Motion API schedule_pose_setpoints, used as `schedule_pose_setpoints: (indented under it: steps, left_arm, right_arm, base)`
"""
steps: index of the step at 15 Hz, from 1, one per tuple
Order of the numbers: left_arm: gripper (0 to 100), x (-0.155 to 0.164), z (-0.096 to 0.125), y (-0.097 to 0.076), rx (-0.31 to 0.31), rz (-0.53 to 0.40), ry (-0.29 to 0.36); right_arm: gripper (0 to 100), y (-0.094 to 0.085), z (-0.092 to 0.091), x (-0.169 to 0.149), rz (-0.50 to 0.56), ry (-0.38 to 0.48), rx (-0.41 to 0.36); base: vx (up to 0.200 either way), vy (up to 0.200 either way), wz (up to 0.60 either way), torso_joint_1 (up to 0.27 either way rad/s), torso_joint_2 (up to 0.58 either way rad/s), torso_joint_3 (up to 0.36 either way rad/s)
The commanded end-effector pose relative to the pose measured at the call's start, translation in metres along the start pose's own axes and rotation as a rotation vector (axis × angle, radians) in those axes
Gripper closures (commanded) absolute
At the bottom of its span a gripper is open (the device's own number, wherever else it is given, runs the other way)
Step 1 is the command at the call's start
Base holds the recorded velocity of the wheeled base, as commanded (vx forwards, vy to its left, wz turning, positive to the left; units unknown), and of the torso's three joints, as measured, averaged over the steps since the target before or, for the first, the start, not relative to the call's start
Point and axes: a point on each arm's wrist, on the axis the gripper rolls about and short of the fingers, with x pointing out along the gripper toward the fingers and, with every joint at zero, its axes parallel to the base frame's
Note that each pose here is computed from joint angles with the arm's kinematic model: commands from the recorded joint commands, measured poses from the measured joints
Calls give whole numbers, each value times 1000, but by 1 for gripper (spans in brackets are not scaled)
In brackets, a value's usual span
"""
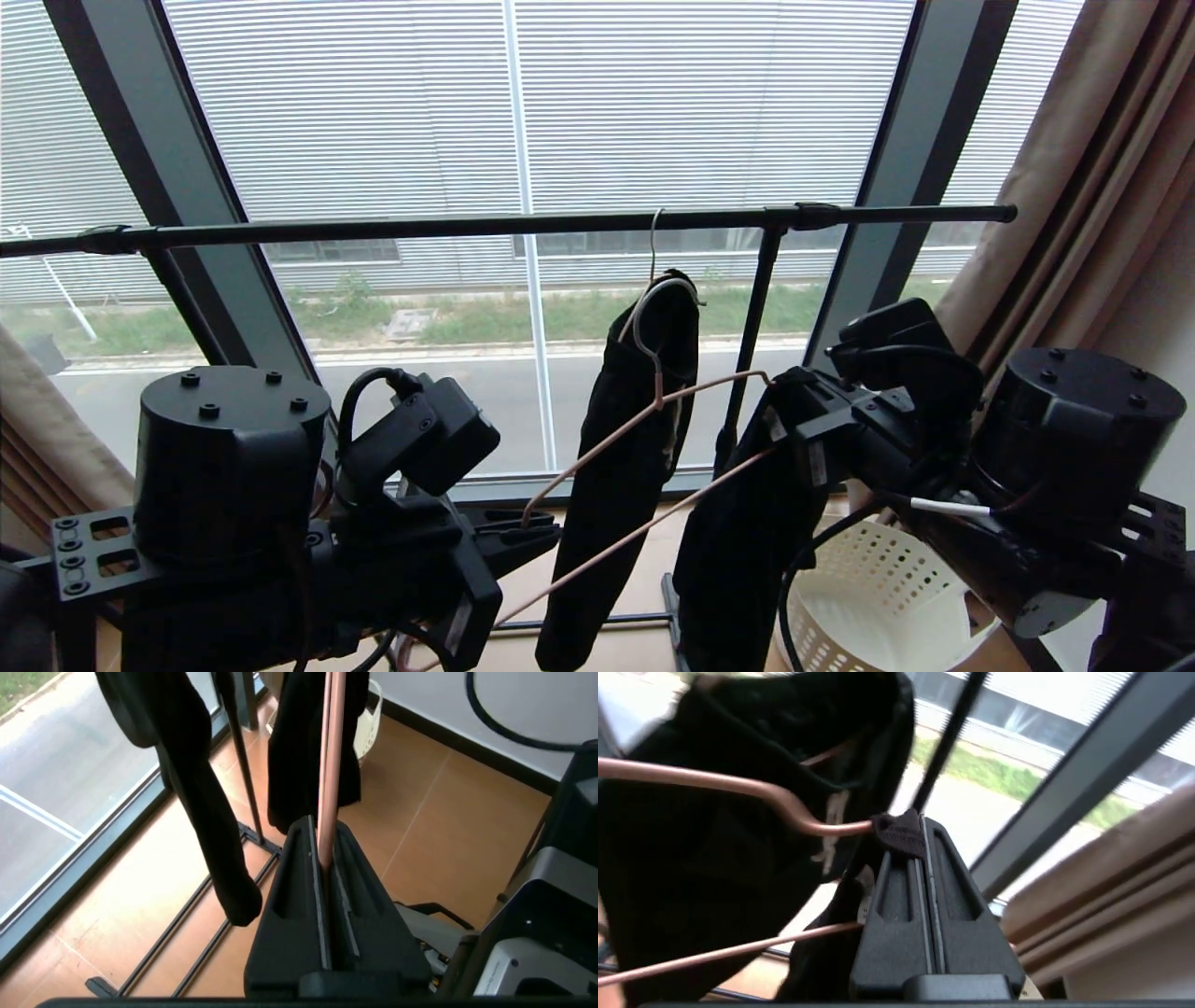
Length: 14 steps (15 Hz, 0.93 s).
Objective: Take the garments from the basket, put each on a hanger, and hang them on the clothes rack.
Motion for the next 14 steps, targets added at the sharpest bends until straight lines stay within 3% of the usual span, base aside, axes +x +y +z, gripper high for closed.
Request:
schedule_pose_setpoints:
  steps: [1,5,7,14]
  left_arm:
    - [100,4,0,1,-2,0,8]
    - [100,6,1,1,0,0,8]
    - [100,6,1,1,0,0,8]
    - [100,6,1,1,5,1,-8]
  right_arm:
    - [100,14,10,-14,72,-43,6]
    - [100,34,19,-33,170,-87,14]
    - [100,50,28,-52,254,-171,52]
    - [100,47,33,-66,283,-205,69]
  base:
    - [0,0,0,0,0,0]
    - [0,0,0,0,0,0]
    - [0,0,0,0,0,0]
    - [0,0,0,0,0,0]
